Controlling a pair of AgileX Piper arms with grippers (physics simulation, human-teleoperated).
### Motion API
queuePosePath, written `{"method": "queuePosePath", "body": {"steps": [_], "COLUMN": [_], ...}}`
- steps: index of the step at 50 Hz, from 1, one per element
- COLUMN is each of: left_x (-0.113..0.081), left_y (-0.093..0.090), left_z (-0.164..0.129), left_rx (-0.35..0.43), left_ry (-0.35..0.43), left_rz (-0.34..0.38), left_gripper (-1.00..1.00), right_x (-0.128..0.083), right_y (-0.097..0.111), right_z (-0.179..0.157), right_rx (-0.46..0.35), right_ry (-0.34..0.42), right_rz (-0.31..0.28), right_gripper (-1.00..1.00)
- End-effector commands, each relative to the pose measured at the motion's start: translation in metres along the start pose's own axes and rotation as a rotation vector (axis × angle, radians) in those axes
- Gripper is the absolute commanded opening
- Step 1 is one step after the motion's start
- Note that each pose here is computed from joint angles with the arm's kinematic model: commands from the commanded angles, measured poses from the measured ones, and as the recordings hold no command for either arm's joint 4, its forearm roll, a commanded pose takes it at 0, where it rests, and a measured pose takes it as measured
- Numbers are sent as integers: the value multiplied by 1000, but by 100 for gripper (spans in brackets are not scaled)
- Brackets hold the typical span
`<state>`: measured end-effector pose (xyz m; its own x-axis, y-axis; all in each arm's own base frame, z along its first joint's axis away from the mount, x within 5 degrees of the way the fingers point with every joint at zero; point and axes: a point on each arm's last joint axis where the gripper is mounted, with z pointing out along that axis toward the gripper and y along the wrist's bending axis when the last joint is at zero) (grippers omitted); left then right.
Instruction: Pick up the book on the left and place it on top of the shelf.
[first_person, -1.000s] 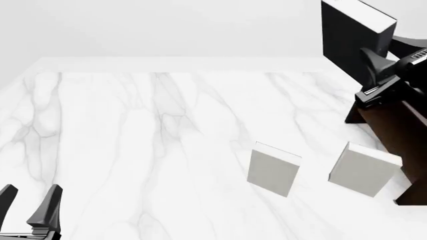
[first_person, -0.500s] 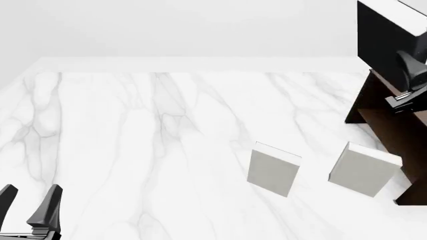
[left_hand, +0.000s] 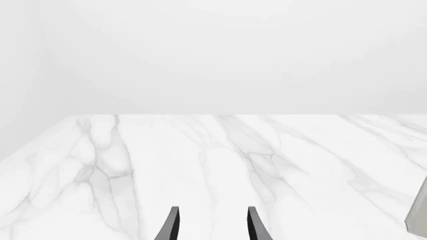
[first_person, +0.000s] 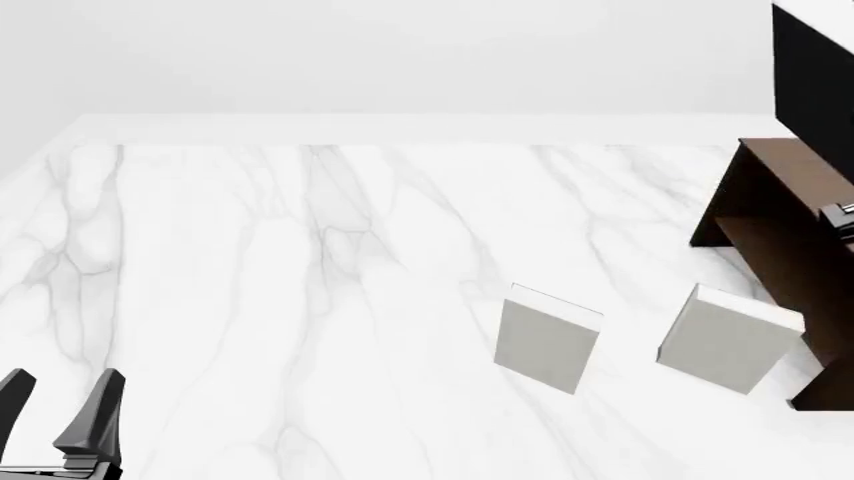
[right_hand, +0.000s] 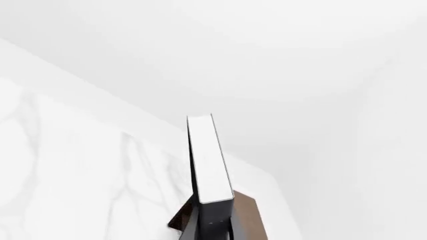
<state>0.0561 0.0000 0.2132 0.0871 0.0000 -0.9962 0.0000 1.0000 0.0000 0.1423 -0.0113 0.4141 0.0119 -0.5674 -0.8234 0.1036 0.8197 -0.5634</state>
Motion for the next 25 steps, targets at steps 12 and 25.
{"method": "queuePosePath", "body": {"steps": [12,25], "left_x": [0,0], "left_y": [0,0], "left_z": [0,0], "left_rx": [0,0], "left_ry": [0,0], "left_rz": [0,0], "left_gripper": [100,100], "right_x": [2,5], "right_y": [-13,-18], "right_z": [1,1], "right_rx": [76,109], "right_ry": [35,51], "right_rz": [-13,-53], "right_gripper": [-100,-100]}}
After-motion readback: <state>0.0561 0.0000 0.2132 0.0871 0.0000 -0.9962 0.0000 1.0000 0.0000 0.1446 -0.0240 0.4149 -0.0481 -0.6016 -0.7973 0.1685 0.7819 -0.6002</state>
